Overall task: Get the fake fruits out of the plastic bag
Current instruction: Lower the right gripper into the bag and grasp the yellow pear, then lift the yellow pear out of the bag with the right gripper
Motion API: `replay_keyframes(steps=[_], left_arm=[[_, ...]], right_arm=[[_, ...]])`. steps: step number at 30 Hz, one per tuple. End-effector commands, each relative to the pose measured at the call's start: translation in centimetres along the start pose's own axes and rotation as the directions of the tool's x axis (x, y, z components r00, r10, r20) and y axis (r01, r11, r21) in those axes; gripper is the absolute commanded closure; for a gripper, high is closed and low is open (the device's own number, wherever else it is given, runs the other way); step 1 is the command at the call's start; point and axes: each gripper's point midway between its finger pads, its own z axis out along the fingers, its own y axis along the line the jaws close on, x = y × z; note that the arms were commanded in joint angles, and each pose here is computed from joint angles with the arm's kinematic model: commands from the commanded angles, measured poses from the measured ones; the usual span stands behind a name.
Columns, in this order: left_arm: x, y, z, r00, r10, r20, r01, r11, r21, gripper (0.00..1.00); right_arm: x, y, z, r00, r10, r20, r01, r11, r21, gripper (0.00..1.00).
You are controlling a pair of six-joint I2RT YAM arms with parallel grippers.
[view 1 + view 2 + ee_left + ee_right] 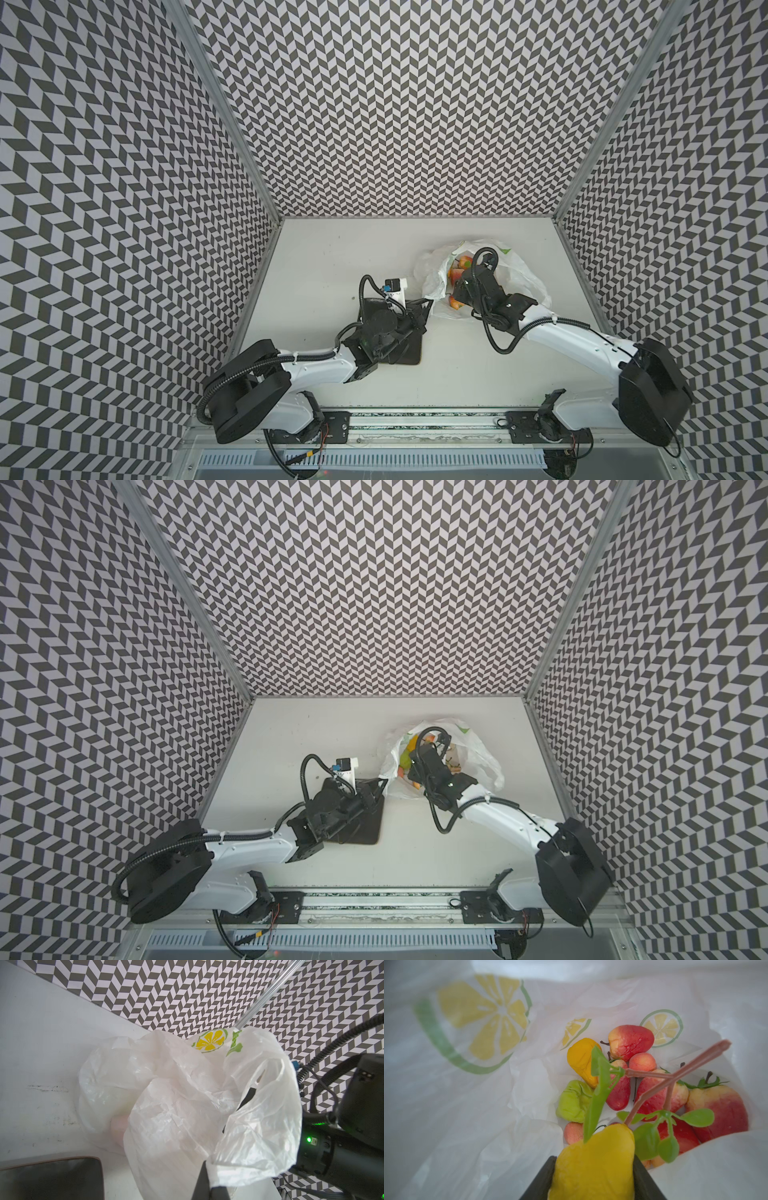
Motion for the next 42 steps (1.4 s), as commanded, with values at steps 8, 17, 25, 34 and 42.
replay_keyframes(steps=[8, 17, 25, 34, 42], left_arm=[[-0.6, -1.0, 0.5, 1.0, -0.027, 0.015, 0.027, 1.0, 0.008, 0.59], [0.0, -1.8, 0.5, 0.996, 0.066, -0.065, -0.065, 0.998, 0.013, 0.17], [-0.9, -4.6, -1.3, 0.977, 0.174, -0.126, -0.163, 0.982, 0.092, 0.0], [-4.8, -2.7, -5.7, 0.971, 0.212, -0.11, -0.221, 0.972, -0.078, 0.0], [-10.5, 5.1, -10.6, 0.998, 0.057, -0.002, -0.055, 0.959, -0.276, 0.0]], right_arm=[[-2.8, -1.1, -7.3, 0.991, -0.08, 0.109, 0.091, 0.99, -0.104, 0.64], [-6.1, -1.1, -14.8, 0.96, -0.064, 0.273, 0.14, 0.954, -0.266, 0.65], [-7.3, 1.1, -18.4, 0.917, -0.171, 0.361, 0.305, 0.882, -0.359, 0.64], [-9.0, 4.1, -21.0, 0.864, -0.237, 0.444, 0.432, 0.803, -0.411, 0.64], [-6.8, 11.0, -21.3, 0.86, -0.315, 0.4, 0.506, 0.625, -0.594, 0.65]])
